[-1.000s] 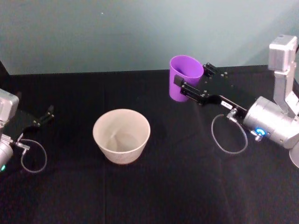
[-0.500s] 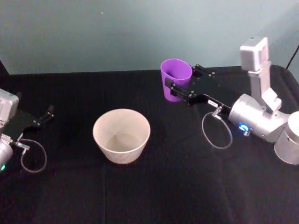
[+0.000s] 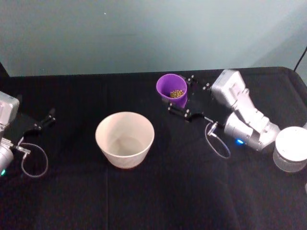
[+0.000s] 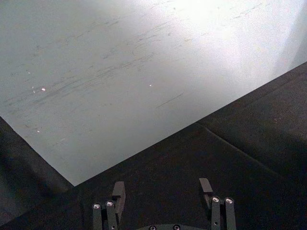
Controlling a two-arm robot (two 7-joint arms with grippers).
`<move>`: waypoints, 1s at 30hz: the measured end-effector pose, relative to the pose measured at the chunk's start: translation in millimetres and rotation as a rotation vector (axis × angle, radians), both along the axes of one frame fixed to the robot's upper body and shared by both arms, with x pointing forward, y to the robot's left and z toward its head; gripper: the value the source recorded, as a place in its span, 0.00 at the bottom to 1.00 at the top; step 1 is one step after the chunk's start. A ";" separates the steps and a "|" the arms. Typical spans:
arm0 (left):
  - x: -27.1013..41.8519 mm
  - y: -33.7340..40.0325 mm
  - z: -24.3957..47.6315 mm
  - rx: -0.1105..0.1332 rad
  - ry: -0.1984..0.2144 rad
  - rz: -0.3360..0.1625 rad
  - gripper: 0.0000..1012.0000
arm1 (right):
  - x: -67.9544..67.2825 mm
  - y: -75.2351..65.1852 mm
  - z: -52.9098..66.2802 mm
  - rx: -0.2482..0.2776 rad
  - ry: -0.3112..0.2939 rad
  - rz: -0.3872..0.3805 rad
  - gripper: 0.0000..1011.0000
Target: Pick up the cup and pour the mung beans from the cup into the bowl.
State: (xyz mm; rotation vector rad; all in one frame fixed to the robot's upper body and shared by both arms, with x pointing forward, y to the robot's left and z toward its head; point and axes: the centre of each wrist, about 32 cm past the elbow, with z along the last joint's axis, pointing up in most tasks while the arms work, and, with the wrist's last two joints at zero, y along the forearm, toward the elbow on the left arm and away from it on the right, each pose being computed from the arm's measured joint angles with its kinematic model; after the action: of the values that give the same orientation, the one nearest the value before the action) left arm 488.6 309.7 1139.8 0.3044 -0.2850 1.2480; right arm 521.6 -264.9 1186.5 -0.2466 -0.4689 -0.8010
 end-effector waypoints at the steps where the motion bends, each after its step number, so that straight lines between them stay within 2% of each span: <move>1: 0.0 0.0 0.0 0.000 0.000 0.000 0.99 | -0.2 0.6 -0.7 -0.021 -0.016 0.003 0.71; 5: 0.0 0.0 0.0 0.000 0.000 0.000 0.99 | -3.0 4.1 -2.7 -0.135 -0.118 0.014 0.71; 7: 0.0 0.0 0.0 0.000 0.000 0.000 0.99 | -6.5 7.1 -2.0 -0.205 -0.203 0.018 0.71; 10: 0.0 0.0 0.0 0.000 0.000 0.000 0.99 | -8.8 9.4 -2.4 -0.255 -0.248 0.030 0.71; 14: 0.0 0.0 0.0 0.000 0.000 0.000 0.99 | -12.0 13.9 -3.3 -0.364 -0.332 0.052 0.71; 18: 0.0 0.0 0.0 0.000 0.000 0.000 0.99 | -13.7 16.9 -4.6 -0.443 -0.396 0.061 0.71; 26: 0.0 0.0 0.0 0.000 0.000 0.000 0.99 | -15.2 20.3 -5.9 -0.559 -0.482 0.072 0.71; 30: 0.0 0.0 0.0 0.000 0.000 0.000 0.99 | -15.5 22.0 -6.2 -0.591 -0.505 0.077 0.71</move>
State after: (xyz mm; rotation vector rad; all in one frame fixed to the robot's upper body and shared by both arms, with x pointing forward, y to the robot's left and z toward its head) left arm 488.6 309.7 1139.8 0.3044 -0.2849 1.2480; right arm 506.1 -242.9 1180.3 -0.5731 -1.1873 -0.6288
